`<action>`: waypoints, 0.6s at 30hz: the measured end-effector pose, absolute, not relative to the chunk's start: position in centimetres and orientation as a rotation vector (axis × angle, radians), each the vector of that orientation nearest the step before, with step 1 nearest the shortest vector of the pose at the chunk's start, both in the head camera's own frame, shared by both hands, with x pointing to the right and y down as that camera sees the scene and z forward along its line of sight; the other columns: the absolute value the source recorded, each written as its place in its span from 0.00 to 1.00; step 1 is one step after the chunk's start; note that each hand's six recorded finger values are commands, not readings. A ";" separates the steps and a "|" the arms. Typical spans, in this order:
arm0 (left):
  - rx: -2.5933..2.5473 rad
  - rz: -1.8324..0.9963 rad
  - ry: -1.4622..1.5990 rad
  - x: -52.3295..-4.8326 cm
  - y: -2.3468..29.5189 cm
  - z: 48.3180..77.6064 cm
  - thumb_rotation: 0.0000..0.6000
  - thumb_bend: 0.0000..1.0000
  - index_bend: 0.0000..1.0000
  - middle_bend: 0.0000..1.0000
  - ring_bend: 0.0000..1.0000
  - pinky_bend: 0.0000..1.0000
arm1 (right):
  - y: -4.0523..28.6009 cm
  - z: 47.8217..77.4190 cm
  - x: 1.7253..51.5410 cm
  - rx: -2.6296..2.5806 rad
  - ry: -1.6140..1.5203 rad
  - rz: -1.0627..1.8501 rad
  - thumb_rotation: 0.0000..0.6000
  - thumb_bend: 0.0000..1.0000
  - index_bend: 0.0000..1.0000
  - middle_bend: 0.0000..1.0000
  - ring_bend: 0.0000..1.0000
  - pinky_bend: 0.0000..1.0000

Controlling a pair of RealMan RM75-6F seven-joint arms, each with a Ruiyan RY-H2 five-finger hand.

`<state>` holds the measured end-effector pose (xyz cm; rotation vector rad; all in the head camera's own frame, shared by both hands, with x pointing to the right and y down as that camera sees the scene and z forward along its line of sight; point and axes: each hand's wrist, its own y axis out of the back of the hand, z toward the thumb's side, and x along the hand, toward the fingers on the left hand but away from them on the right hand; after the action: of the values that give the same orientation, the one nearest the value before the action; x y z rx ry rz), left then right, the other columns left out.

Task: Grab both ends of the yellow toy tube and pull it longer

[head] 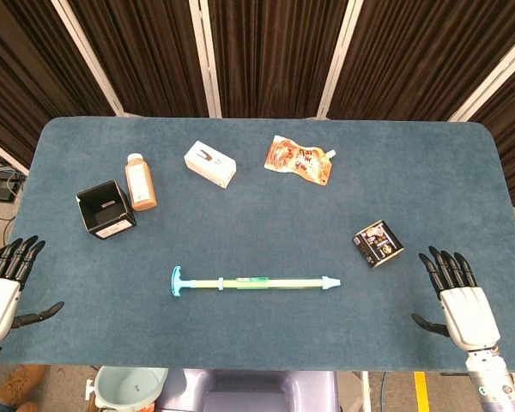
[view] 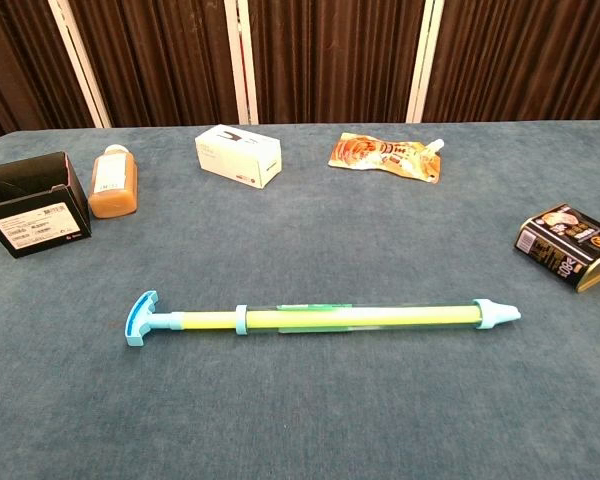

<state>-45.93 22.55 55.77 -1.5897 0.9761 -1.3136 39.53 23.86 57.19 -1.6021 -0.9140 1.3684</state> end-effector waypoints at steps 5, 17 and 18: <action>-1.589 -1.303 0.981 -45.9 22.6 55.6 1.00 0.07 0.04 0.04 0.03 0.11 | 23.9 57.2 39.4 -1.603 -0.913 1.367 1.00 0.00 0.00 0.00 0.00 0.00; -1.600 -1.274 0.971 -45.5 22.6 55.6 1.00 0.07 0.04 0.04 0.03 0.11 | 24.6 58.0 38.3 -1.642 -0.865 1.354 1.00 0.04 0.31 0.00 0.00 0.00; -1.603 -1.271 0.972 -45.5 22.6 55.6 1.00 0.07 0.04 0.04 0.03 0.11 | 24.7 58.1 37.9 -1.650 -0.862 1.341 1.00 0.07 0.39 0.00 0.00 0.00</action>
<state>-45.48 22.60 55.60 -1.6029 0.9720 -1.2710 37.95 24.70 58.09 -1.6500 -0.8619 1.3409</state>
